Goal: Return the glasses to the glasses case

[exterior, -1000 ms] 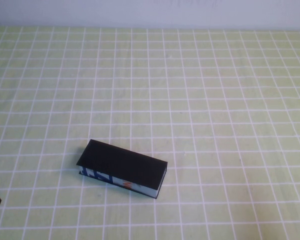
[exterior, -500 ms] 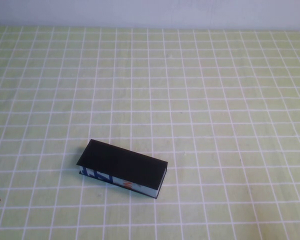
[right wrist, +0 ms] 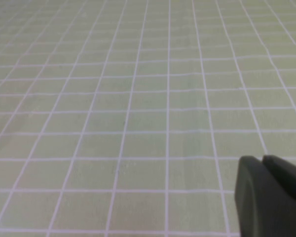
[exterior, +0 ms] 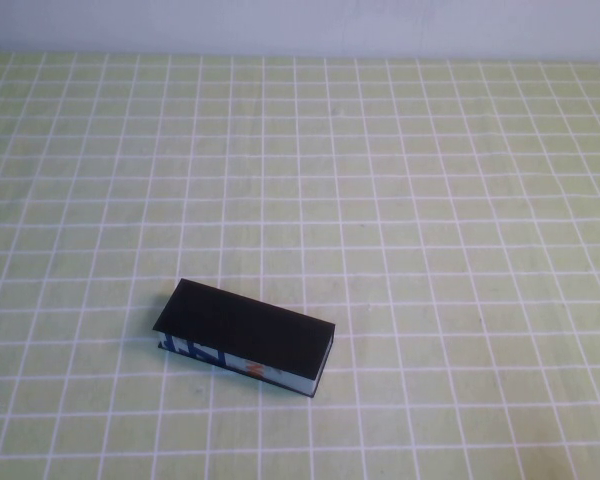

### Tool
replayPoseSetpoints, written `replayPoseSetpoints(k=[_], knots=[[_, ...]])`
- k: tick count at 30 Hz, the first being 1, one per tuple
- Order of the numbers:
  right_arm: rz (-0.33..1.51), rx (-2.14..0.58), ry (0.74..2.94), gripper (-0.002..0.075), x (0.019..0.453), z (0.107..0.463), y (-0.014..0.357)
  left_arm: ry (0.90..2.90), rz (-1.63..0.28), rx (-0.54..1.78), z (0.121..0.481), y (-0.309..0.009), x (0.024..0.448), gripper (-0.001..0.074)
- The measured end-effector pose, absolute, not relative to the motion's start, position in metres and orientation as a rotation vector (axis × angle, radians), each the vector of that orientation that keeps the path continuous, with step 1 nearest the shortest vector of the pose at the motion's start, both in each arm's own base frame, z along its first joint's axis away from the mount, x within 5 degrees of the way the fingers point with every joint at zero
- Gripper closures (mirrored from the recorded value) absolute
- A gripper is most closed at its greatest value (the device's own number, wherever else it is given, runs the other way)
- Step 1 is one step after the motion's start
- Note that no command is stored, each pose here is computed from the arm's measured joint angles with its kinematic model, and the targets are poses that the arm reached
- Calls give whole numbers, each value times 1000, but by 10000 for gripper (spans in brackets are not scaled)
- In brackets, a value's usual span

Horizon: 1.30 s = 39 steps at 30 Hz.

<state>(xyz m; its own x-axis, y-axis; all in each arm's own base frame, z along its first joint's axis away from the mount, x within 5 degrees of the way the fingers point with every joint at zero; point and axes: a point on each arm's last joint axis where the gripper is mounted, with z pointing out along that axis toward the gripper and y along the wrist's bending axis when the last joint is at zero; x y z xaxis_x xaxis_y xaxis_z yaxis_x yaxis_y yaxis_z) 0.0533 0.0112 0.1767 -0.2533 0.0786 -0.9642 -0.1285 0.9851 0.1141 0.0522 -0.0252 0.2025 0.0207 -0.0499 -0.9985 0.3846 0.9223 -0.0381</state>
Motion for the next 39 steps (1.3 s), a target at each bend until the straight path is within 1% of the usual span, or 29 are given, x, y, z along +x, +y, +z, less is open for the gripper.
replayPoseSetpoints(k=[3, 28, 35, 38, 39], knots=[[197, -27, 1846, 737, 53, 174, 11, 1518, -344, 273, 202, -25, 52, 737], [203, -14, 1848, 737, 53, 174, 11, 1518, -343, 272, 202, -25, 52, 737], [203, -14, 1848, 737, 53, 174, 11, 1512, -259, 211, 203, -18, 55, 737], [203, -14, 1848, 737, 53, 174, 11, 1514, -177, 214, 203, -15, 56, 737], [203, -14, 1848, 737, 53, 174, 11, 1527, -182, 187, 202, -14, 56, 737]])
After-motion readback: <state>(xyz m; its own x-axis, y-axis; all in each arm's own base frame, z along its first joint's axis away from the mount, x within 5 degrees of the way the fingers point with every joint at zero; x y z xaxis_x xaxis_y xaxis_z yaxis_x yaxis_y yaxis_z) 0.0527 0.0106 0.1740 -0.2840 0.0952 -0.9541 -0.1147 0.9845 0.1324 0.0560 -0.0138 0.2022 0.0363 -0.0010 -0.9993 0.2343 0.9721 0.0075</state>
